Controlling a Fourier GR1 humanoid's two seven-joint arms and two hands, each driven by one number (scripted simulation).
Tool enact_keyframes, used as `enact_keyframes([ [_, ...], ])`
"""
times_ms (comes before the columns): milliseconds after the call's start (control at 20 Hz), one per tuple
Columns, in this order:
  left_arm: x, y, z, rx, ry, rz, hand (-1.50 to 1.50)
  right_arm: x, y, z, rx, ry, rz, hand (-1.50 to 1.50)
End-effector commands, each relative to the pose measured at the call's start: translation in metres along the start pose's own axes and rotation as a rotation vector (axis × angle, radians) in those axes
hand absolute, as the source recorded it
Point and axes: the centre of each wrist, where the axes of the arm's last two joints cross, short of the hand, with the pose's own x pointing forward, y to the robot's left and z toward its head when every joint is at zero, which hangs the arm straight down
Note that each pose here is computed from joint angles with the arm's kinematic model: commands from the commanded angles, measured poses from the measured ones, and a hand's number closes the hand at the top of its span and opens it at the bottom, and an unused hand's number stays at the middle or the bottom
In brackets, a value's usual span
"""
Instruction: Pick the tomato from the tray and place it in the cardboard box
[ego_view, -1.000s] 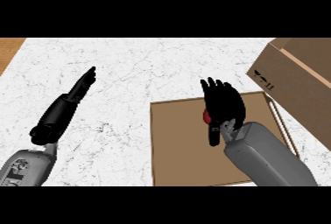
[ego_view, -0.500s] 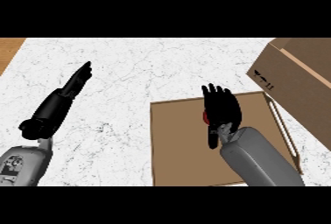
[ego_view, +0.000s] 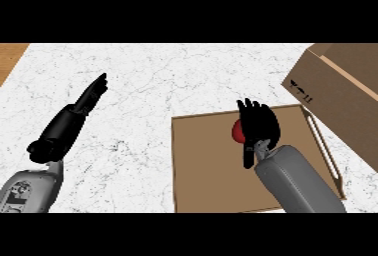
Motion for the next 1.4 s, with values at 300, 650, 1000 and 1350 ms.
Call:
enact_keyframes([
  [300,0.004,0.006,0.006,0.003,-0.005,-0.002,0.0,0.001,0.015,-0.024,-0.14,-0.166,0.09,1.5],
  [650,0.014,-0.017,-0.012,0.002,-0.005,-0.01,0.0,-0.021,-0.01,-0.036,-0.194,-0.321,-0.004,1.5],
  [1000,0.015,0.0,-0.005,-0.009,-0.014,-0.005,0.0,-0.012,-0.044,-0.051,-0.287,-0.523,-0.127,1.5],
  [1350,0.001,-0.006,0.008,-0.002,0.009,0.007,0.0,-0.018,-0.085,-0.028,-0.556,-0.542,-0.036,1.5],
])
